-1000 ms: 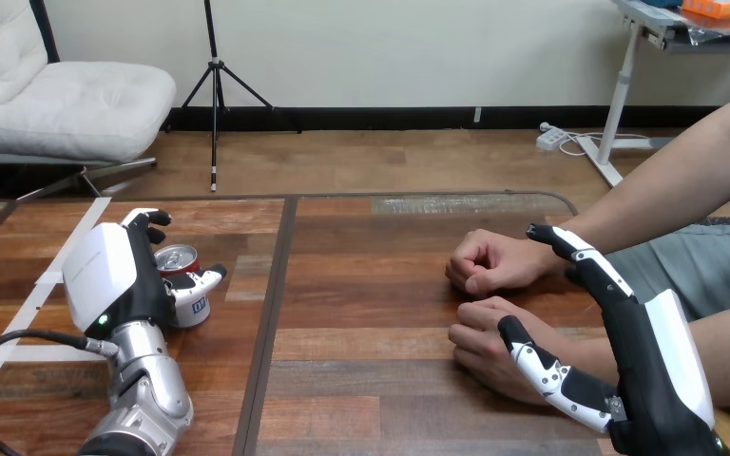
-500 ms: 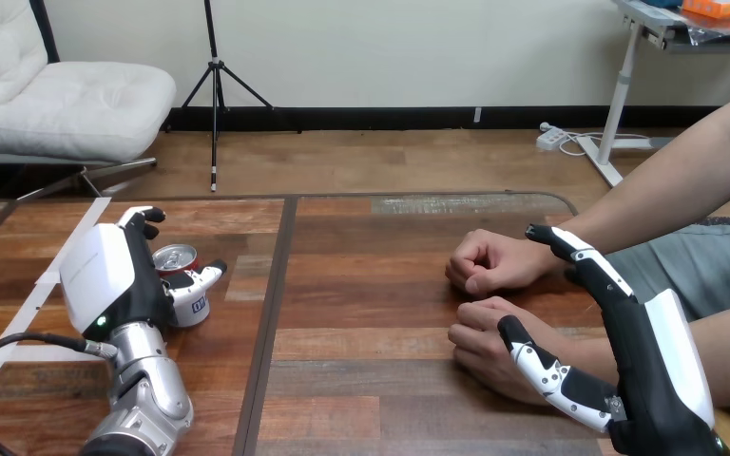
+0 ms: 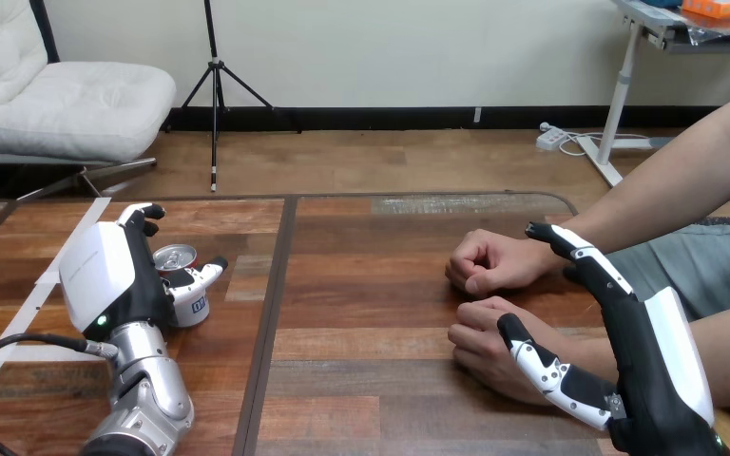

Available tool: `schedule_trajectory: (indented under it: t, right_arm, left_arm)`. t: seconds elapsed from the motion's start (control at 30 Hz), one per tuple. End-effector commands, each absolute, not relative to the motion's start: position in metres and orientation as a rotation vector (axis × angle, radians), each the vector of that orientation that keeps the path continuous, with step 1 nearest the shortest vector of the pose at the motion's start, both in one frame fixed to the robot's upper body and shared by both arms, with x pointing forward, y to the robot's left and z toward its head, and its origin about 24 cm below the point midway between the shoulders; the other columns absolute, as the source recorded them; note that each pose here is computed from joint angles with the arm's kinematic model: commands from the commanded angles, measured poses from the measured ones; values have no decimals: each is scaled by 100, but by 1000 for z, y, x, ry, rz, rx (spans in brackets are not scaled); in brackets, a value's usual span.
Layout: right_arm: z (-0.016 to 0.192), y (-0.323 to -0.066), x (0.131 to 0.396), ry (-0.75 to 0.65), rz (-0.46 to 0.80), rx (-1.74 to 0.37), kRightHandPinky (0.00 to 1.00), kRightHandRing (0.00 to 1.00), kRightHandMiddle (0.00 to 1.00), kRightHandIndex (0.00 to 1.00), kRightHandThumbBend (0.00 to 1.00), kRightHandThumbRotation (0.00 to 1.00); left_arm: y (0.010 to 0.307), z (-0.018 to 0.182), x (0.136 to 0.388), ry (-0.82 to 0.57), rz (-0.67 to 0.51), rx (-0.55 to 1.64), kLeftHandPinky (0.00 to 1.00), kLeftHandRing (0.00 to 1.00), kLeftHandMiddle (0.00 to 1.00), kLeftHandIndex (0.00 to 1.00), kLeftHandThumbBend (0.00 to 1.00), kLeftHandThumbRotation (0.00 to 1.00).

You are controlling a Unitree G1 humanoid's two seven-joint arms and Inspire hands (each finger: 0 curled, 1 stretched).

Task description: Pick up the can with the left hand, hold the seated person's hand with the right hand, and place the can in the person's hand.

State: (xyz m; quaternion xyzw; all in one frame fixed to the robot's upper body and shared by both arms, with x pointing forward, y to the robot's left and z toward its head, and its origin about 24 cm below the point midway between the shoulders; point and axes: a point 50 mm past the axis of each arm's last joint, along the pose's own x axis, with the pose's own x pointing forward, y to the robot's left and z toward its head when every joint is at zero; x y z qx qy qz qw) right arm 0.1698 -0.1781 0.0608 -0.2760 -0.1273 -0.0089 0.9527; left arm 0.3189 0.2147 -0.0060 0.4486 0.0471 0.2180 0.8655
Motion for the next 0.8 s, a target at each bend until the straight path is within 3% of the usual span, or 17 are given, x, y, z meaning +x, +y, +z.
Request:
schedule_trajectory:
  t: [0.0, 0.77]
  right_arm:
    - [77, -174, 181, -356, -17, -564, 85, 90, 89, 84, 46, 0]
    - [77, -173, 182, -363, -17, -555, 85, 90, 89, 84, 47, 0]
  left_arm:
    - [207, 6, 328, 22, 451, 940, 61, 66, 72, 73, 84, 26]
    - [209, 4, 326, 32, 449, 944, 60, 66, 71, 73, 84, 22]
